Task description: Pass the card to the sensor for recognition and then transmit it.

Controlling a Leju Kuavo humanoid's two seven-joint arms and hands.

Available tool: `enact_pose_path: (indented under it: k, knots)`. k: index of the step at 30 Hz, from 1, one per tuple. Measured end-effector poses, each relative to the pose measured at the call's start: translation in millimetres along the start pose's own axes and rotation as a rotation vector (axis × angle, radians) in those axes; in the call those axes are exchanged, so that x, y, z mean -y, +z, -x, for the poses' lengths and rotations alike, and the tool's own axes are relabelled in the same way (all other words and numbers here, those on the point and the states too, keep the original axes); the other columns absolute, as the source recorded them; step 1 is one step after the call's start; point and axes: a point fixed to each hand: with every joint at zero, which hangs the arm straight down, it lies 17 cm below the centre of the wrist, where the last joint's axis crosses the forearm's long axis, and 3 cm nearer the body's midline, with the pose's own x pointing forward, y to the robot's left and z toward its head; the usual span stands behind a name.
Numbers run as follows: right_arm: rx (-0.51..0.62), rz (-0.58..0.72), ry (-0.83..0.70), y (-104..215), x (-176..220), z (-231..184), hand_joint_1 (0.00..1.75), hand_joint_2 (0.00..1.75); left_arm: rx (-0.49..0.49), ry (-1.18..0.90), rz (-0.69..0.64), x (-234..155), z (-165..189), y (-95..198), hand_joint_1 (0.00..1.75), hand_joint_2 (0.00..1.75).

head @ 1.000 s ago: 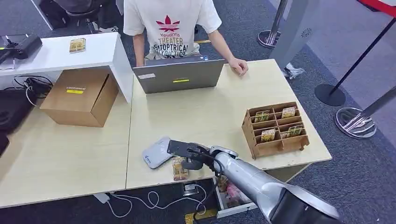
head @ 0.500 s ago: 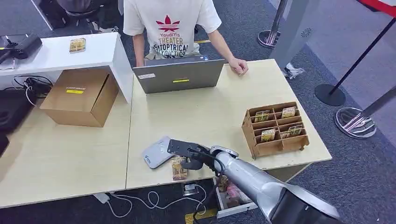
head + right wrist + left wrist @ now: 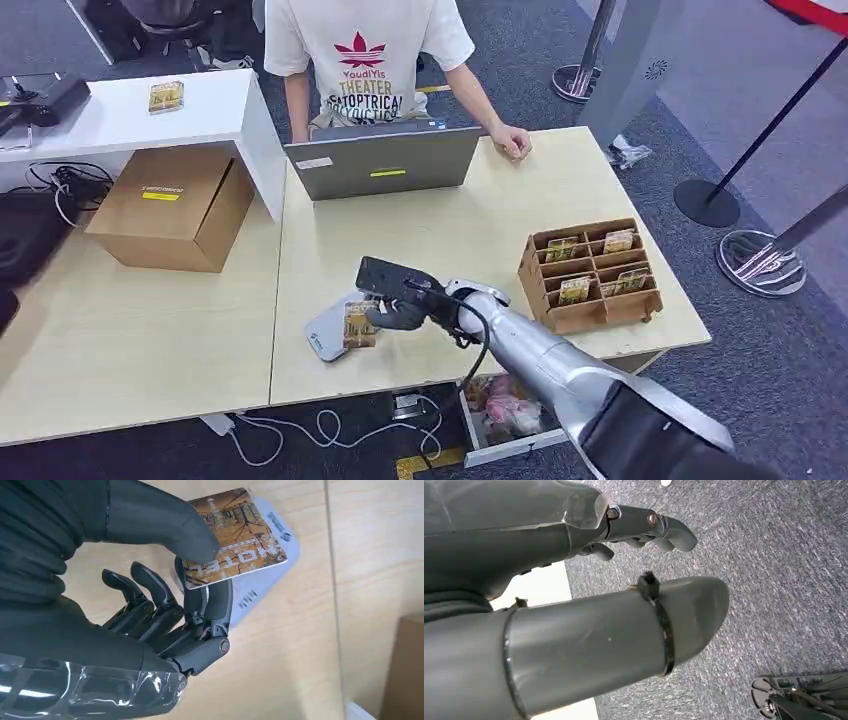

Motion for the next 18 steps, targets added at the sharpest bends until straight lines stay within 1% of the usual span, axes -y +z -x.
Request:
enact_pose_path:
  k: [7,14,18]
  knots:
    - [0.088,0.088,0.005,0.9,34.9,-30.5,1.75,1.75,0.008,0.0,-0.004,-1.0,-1.1,-0.1,0.0,0.0]
    - [0.145,0.202,0.022,6.6,79.2,-57.8,1.75,1.75,0.009,-0.001,-0.006,-0.6,-1.7,0.0,0.0,0.0]
    - [0.15,0.276,0.039,11.4,109.5,-72.5,1.75,1.75,0.01,0.0,-0.006,0.1,-2.1,0.1,0.0,0.0]
